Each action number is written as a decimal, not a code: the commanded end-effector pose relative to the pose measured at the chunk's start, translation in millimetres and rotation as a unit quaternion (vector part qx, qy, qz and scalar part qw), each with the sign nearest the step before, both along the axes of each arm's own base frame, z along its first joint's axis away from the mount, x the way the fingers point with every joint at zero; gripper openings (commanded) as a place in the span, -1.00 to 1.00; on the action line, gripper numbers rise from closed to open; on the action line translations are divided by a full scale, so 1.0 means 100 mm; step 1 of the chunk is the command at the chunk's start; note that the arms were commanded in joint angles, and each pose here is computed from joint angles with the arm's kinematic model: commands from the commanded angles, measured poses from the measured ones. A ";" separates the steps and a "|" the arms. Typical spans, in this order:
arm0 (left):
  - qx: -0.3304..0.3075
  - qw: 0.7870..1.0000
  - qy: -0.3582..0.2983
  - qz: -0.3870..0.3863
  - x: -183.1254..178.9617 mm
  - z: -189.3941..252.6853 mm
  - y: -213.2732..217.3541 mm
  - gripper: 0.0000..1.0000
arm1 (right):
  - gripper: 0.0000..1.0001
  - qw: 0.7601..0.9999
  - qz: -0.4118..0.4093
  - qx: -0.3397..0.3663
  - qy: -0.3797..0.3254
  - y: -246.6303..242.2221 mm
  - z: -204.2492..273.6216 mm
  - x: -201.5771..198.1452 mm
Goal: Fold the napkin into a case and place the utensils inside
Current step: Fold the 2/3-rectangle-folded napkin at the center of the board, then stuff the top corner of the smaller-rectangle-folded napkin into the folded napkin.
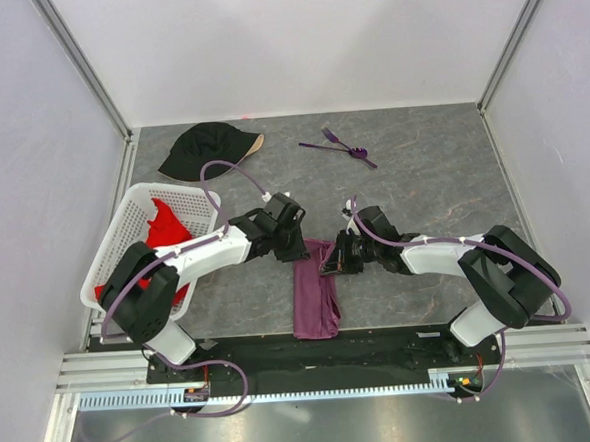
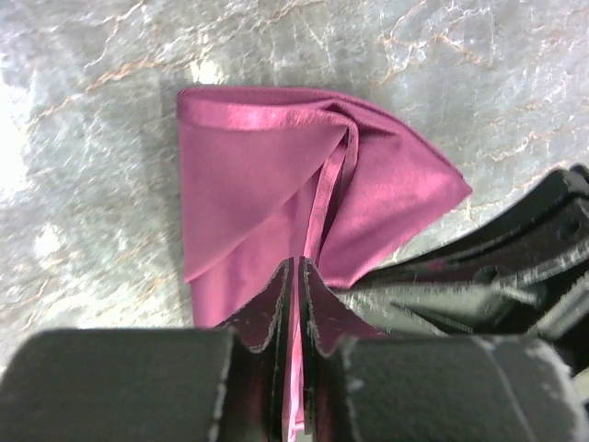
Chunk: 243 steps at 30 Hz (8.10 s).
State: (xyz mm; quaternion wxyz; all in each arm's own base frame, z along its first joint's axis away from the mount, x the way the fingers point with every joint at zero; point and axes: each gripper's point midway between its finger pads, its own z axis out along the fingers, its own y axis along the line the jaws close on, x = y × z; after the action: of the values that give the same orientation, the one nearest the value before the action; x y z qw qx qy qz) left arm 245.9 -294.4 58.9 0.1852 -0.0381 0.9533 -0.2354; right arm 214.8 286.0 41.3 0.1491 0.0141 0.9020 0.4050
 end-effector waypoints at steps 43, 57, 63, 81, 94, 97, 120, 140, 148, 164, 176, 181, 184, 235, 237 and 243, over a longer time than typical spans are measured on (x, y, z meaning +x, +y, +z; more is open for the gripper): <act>-0.017 0.996 0.024 -0.084 -0.66 -0.06 0.14 0.85 | -0.99 1.000 -0.028 0.005 -0.001 0.37 -0.09 0.15; 0.054 0.993 0.027 -0.100 -0.95 -0.23 0.20 0.48 | -1.00 0.999 -0.031 0.022 0.008 0.41 0.01 0.14; 0.002 0.996 -0.030 -0.083 -0.97 0.09 0.31 0.40 | -1.00 0.999 -0.025 0.021 0.010 0.44 -0.01 0.14; 0.023 0.996 0.013 -0.087 -1.03 -0.29 0.16 0.85 | -1.00 0.999 -0.025 0.024 0.004 0.46 0.05 0.17; 0.016 0.997 0.015 -0.072 -1.02 -0.34 0.21 -0.10 | -0.96 1.000 0.021 -0.003 -0.002 0.54 -0.02 -0.07; 0.016 0.997 0.020 -0.070 -1.05 -0.36 0.23 -0.44 | -0.85 1.000 0.022 -0.018 -0.009 0.48 -0.01 -0.07; 0.004 0.997 0.037 -0.074 -1.13 -0.41 0.22 -0.62 | 0.55 0.997 -0.003 -0.061 -0.055 0.15 0.23 0.45; 0.001 0.996 0.043 -0.080 -1.15 -0.43 0.19 -0.68 | -0.06 0.996 0.006 -0.057 -0.072 0.28 0.37 0.61; 0.000 0.996 0.041 -0.081 -1.13 -0.42 0.17 -0.69 | -0.13 0.996 0.003 -0.055 -0.077 0.25 0.46 0.58; -0.040 0.996 0.001 -0.074 -0.77 -0.08 -0.21 -0.45 | -1.00 0.992 0.052 -0.062 -0.097 0.37 0.41 0.89; -0.060 0.995 -0.080 0.029 0.01 0.57 0.51 -0.16 | -1.00 0.987 0.117 -0.059 -0.098 0.45 0.34 0.85; -0.010 0.997 -0.075 -0.025 0.29 0.43 0.36 -0.42 | -0.97 0.989 0.114 -0.049 -0.086 0.45 0.39 0.83; 0.012 0.997 -0.072 -0.032 0.38 0.30 0.34 -0.43 | -0.95 0.990 0.107 -0.043 -0.077 0.43 0.40 0.81; 0.170 0.979 -0.093 -0.060 0.36 0.00 0.12 -0.96 | -0.95 0.995 0.095 0.001 -0.035 0.36 0.36 0.68; 0.169 0.980 -0.090 -0.057 0.36 0.01 0.13 -0.96 | -0.95 0.995 0.097 0.003 -0.033 0.36 0.35 0.65; 0.150 0.984 -0.083 -0.043 0.36 0.06 0.11 -0.96 | -0.93 0.995 0.094 0.007 -0.019 0.38 0.26 0.60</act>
State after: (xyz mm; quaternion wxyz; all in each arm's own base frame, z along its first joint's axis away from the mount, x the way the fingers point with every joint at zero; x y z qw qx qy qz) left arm 272.7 -272.2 36.9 0.2363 0.0812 0.9662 -0.0634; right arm 277.7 317.6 57.3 0.1200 -0.0726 0.9039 0.4040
